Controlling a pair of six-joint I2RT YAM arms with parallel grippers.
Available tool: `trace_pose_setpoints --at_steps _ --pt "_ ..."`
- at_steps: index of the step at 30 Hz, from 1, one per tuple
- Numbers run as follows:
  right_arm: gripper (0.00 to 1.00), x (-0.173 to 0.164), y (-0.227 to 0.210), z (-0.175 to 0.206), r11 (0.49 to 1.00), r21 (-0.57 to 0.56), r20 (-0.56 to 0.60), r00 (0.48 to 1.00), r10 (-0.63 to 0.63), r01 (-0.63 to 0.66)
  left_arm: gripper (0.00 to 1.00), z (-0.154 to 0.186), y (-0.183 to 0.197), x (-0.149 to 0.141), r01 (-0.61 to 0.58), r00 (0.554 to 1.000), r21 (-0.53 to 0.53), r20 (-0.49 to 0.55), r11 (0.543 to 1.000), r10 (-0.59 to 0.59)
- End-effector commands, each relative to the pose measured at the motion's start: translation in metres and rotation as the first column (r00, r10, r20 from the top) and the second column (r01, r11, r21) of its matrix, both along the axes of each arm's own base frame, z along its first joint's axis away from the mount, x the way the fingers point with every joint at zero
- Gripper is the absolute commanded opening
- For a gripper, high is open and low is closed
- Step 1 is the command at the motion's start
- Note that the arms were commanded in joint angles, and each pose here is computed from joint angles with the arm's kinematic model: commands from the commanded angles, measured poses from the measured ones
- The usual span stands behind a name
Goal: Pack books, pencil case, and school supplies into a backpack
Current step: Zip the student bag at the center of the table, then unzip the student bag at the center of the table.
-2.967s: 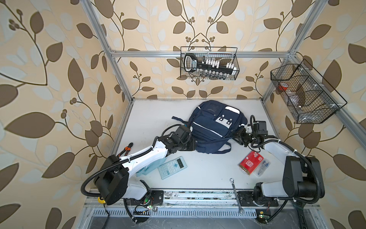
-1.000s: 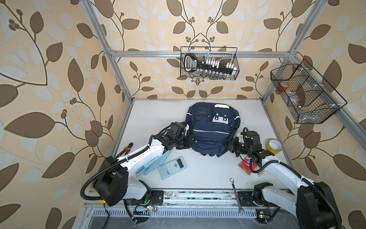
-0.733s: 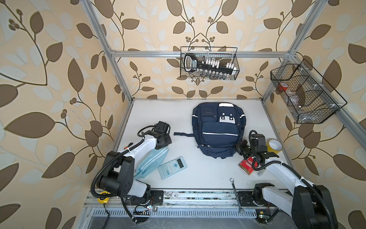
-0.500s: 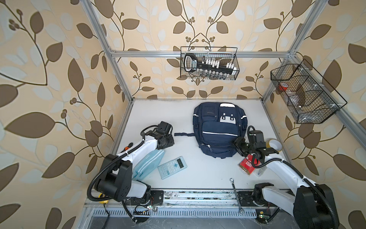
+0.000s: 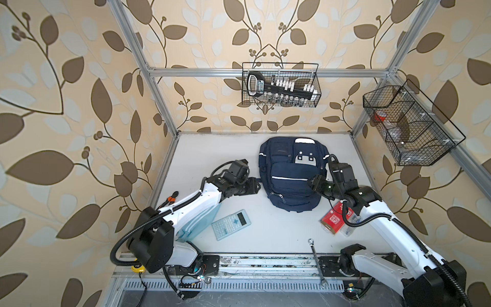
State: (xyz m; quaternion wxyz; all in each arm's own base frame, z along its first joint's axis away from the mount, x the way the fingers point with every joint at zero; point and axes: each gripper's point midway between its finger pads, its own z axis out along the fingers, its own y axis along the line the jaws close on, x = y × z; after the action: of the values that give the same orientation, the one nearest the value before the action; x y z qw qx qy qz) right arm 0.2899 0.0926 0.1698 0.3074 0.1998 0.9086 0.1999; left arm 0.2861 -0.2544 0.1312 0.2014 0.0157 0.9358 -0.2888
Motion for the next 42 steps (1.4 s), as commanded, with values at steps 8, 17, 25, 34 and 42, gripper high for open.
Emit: trace_pose_setpoints --at_steps 8,17,25,34,42 --pt "0.60 0.062 -0.053 -0.026 0.996 -0.070 -0.103 0.993 -0.053 0.046 0.59 0.011 -0.059 0.054 0.111 0.991 0.077 0.063 0.991 -0.116" --pt "0.49 0.092 -0.063 -0.076 0.997 -0.075 -0.202 0.979 -0.028 0.013 0.66 0.006 -0.090 0.077 0.115 0.988 0.135 0.086 0.984 -0.127" --pt "0.24 0.091 -0.026 -0.107 0.989 0.123 -0.246 0.963 0.111 -0.082 0.68 0.006 -0.118 0.046 0.266 0.937 0.126 0.198 0.956 -0.287" --pt "0.00 0.107 0.008 -0.002 0.960 0.221 -0.046 0.981 0.187 -0.172 0.80 0.016 -0.145 0.057 0.346 0.851 0.262 0.318 0.901 -0.419" --pt "0.00 0.103 0.035 0.040 0.920 0.327 0.014 0.974 0.226 -0.218 0.85 0.017 -0.165 0.072 0.334 0.765 0.410 0.408 0.849 -0.498"
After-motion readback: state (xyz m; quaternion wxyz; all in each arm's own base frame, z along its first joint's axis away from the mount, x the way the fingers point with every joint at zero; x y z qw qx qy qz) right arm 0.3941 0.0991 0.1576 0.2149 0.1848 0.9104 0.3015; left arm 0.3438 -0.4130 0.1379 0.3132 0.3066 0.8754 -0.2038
